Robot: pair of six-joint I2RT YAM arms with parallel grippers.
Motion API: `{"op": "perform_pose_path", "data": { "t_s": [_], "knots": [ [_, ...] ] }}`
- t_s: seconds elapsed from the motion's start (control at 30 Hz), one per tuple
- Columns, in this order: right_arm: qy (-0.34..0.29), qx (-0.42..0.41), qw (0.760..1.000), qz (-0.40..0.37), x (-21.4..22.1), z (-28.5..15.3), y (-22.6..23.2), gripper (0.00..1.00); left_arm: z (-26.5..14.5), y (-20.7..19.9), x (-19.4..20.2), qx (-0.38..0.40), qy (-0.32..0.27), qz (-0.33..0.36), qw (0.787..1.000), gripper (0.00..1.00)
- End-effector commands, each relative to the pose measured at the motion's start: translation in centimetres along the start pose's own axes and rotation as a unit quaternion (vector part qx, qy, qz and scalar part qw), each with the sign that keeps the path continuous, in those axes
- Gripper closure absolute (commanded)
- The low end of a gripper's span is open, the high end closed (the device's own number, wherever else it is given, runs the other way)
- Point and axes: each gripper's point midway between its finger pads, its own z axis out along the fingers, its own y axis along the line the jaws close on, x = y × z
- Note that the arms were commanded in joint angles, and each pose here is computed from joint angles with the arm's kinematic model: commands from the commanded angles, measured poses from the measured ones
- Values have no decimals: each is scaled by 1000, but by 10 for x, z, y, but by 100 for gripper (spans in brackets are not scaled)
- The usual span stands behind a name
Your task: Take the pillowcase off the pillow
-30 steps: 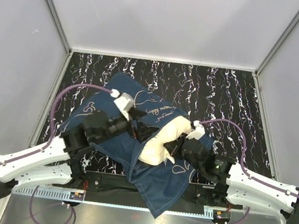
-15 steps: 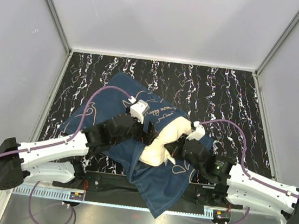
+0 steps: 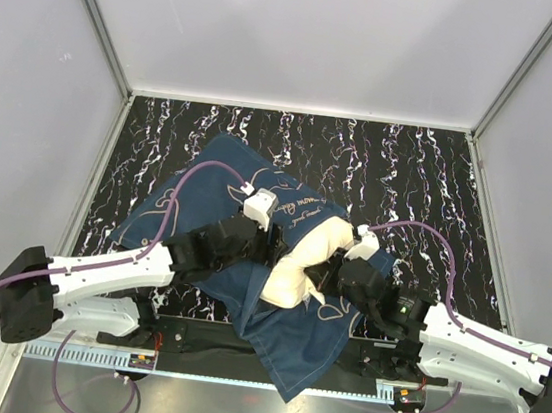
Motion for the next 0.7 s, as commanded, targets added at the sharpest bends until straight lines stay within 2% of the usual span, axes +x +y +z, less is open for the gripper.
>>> {"op": "perform_pose_path", "data": {
  "t_s": [0.0,0.03,0.17,0.43,0.67],
  "knots": [
    [-32,-17,999,9,-17,-1,12,100,2,-1,-6,-2,-15,-1,1000,47],
    [-32,-15,999,8,-17,-2,11,100,1,-1,-7,-2,-16,-1,1000,64],
    [-36,-15,999,10,-19,-3,10,100,1,1,-8,-11,-14,2,1000,98],
    [-42,-17,999,4,-21,-12,5,100,-5,28,-21,-69,-33,12,997,100],
    [-57,-8,998,18,-28,-33,-13,100,13,69,-8,-97,-21,-37,994,100]
  ]
}}
